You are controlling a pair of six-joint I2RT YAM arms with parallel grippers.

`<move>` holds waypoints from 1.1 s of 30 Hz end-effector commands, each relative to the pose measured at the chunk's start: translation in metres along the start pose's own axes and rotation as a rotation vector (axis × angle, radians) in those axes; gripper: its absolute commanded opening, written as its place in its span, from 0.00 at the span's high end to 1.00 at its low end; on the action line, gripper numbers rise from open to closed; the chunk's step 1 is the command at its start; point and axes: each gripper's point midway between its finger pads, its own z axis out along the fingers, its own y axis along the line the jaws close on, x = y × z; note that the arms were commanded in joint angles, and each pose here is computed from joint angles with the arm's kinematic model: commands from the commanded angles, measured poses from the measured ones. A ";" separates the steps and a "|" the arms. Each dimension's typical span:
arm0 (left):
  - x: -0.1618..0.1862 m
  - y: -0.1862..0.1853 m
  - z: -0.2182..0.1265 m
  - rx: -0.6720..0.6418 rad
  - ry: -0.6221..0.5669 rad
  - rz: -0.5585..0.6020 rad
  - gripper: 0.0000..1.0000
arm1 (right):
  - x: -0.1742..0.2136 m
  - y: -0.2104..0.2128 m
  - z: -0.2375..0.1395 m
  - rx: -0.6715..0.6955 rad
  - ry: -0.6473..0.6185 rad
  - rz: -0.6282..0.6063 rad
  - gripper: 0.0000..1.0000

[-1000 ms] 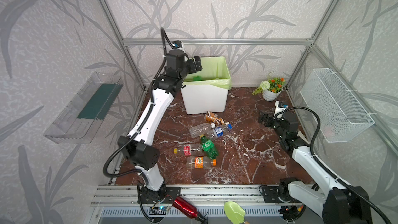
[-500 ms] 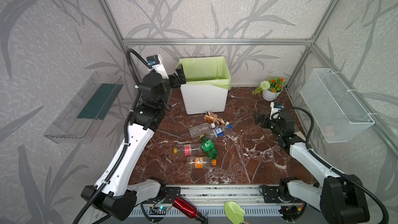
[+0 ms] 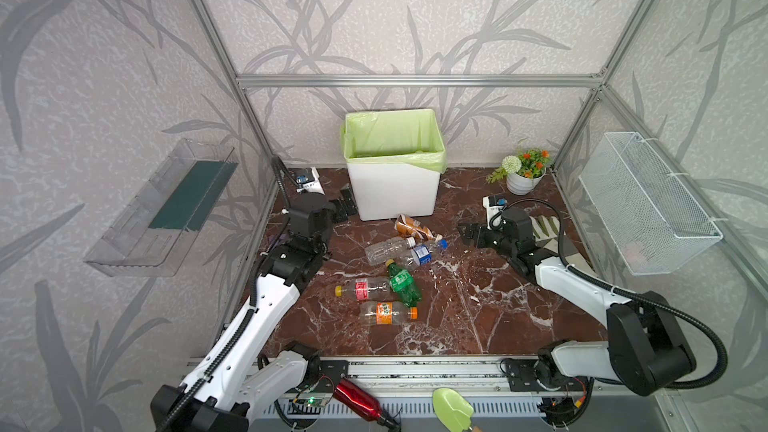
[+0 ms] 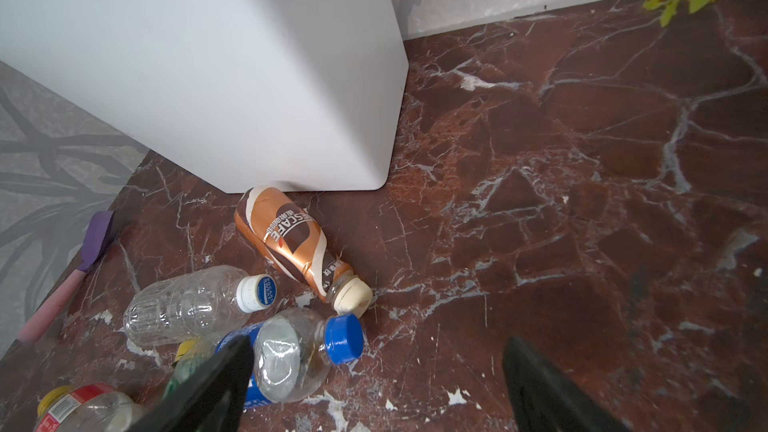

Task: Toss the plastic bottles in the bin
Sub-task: 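Open the left gripper over the bin while the right gripper reaches toward the pile, then lower the right gripper onto the brown Nescafe bottle by the bin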

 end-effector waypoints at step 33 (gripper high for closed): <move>0.110 0.102 -0.015 -0.242 0.206 -0.159 0.01 | 0.061 0.069 0.145 -0.105 0.404 -0.634 0.28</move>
